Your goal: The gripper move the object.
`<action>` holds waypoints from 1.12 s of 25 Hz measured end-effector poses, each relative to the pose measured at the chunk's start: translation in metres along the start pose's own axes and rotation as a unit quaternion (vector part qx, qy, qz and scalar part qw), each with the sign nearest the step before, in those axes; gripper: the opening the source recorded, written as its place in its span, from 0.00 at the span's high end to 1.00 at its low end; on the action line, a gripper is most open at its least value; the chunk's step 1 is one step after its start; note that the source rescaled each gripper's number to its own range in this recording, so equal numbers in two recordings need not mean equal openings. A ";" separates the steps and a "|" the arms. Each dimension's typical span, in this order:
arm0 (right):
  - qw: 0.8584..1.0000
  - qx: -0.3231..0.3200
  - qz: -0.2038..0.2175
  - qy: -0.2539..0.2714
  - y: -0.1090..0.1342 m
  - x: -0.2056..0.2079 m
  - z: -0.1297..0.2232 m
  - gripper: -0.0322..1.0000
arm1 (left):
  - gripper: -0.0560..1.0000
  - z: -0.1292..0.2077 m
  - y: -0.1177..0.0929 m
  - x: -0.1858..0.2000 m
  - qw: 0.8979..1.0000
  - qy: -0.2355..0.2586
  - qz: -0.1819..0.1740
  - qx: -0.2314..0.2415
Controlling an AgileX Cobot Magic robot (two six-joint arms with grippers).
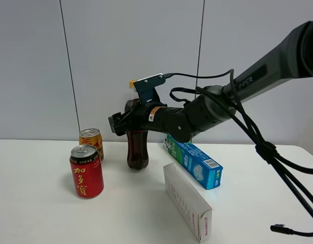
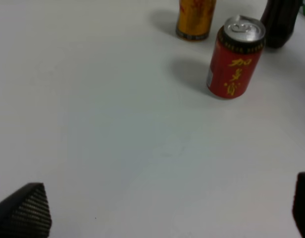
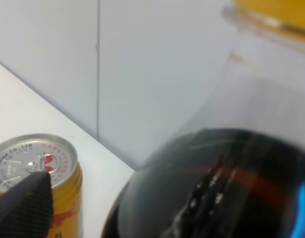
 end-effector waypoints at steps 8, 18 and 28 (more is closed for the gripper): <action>0.999 -0.015 0.005 0.033 -0.001 0.002 0.002 0.12 | 0.00 0.000 0.000 0.000 1.000 0.000 0.000 0.000; 0.999 -0.025 0.004 0.045 0.003 0.030 -0.017 0.12 | 0.00 0.000 0.000 0.000 1.000 0.000 0.000 0.000; 0.999 -0.023 -0.006 0.042 0.019 0.097 -0.055 0.12 | 0.00 0.000 0.000 0.000 1.000 0.000 0.000 0.000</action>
Point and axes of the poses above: a point on each arm's last joint axis where the gripper is mounted, x pointing back along that axis away from the gripper, y along the wrist's bending axis when the last joint is at zero, z = x × y, the point moved 2 cm from there along -x, pointing out along that axis toward the gripper, and after that the axes turned 10 degrees about -x, right-handed, at the moved point
